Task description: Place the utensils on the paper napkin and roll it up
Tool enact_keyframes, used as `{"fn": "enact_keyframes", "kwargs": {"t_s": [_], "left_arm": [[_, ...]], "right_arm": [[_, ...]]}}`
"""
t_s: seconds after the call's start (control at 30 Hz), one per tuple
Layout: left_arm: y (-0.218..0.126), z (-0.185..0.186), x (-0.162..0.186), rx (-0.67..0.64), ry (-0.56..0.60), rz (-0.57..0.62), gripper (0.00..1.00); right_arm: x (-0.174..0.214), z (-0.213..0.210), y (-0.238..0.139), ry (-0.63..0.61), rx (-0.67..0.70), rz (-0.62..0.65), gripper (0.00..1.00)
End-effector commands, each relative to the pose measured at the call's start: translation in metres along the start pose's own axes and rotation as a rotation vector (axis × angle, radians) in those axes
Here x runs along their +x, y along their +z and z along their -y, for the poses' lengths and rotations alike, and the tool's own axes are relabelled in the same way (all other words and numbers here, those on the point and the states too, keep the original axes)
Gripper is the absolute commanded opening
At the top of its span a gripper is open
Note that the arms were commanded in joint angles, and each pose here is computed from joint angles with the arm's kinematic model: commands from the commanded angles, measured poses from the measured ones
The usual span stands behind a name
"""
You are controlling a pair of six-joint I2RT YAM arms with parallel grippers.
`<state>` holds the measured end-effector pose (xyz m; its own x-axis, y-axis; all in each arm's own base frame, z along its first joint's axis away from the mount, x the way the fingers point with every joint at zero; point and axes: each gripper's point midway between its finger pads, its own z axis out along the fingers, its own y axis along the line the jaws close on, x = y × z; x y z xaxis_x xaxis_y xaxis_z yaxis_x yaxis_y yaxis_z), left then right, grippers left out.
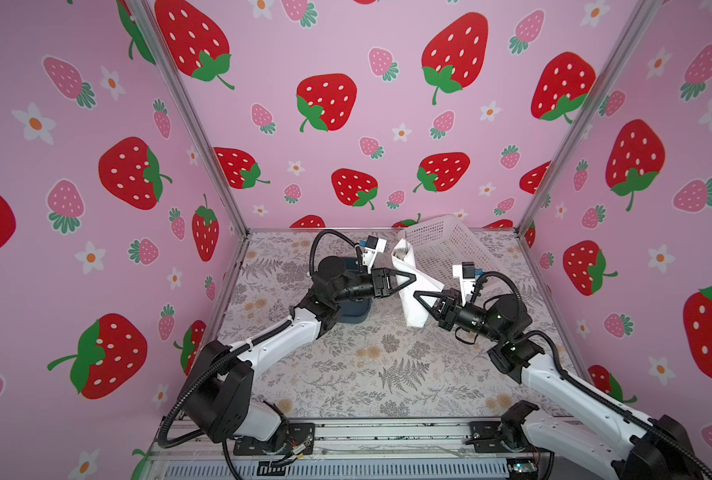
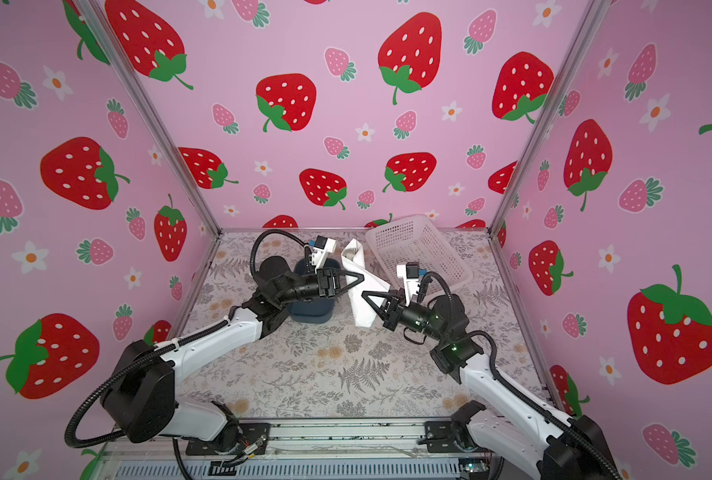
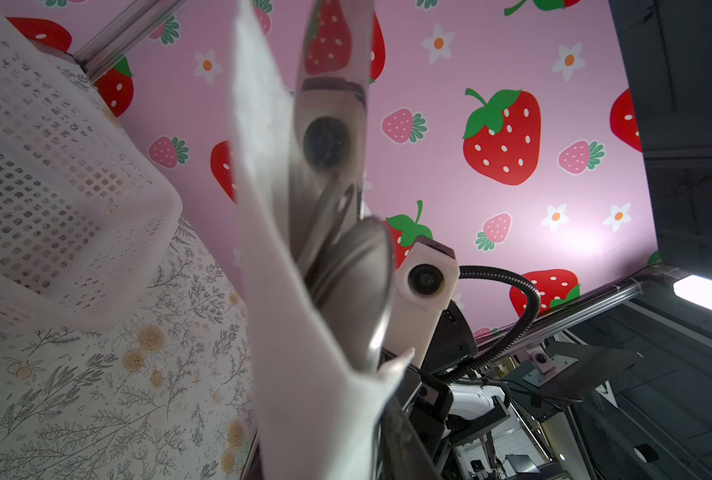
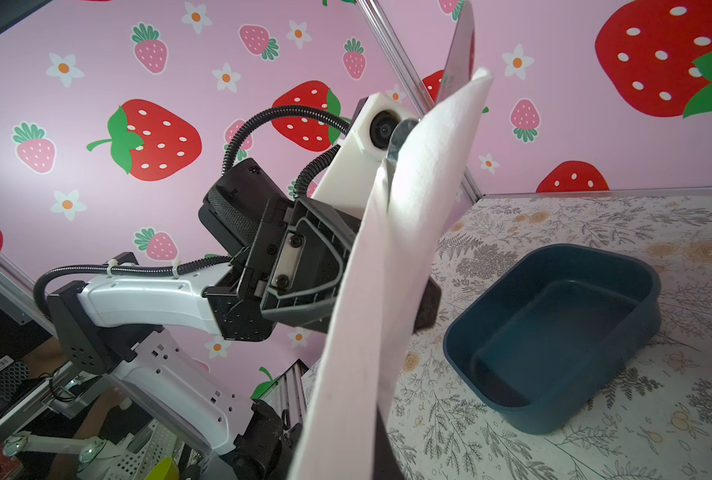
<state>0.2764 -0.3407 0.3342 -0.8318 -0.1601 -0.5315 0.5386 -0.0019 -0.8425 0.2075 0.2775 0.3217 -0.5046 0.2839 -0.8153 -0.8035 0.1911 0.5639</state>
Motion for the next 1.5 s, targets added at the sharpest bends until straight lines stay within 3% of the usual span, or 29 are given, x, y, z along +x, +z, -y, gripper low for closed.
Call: {"fn": "enact_keyframes", "kwargs": {"t_s": [0.0,0.5,0.8,1.23,1.3,1.47], "left_arm": [[-0.001,0.025,-0.010,0.064,0.059,0.030,0.29],[-0.002,0.027,-0.012,0.066,0.059,0.040,0.18],[-0.002,0.027,-0.013,0.059,0.059,0.048,0.18],[-0.003,0.028,-0.013,0.057,0.065,0.051,0.16],[-0.003,0.029,-0.013,0.058,0.066,0.051,0.16],[-0.003,0.029,-0.014,0.057,0.065,0.052,0.16]], "right_arm": [[-0.017,-0.014,0.000,-0.037,-0.036,0.055,0.06],[-0.016,-0.011,0.001,-0.024,-0.026,0.054,0.07],[-0.016,-0.008,0.000,-0.018,-0.010,0.052,0.11],[-0.021,-0.002,-0.006,0.004,0.044,0.069,0.25],[-0.023,-0.001,-0.007,0.016,0.053,0.077,0.32],[-0.029,0.006,-0.010,0.059,0.081,0.105,0.33]]}}
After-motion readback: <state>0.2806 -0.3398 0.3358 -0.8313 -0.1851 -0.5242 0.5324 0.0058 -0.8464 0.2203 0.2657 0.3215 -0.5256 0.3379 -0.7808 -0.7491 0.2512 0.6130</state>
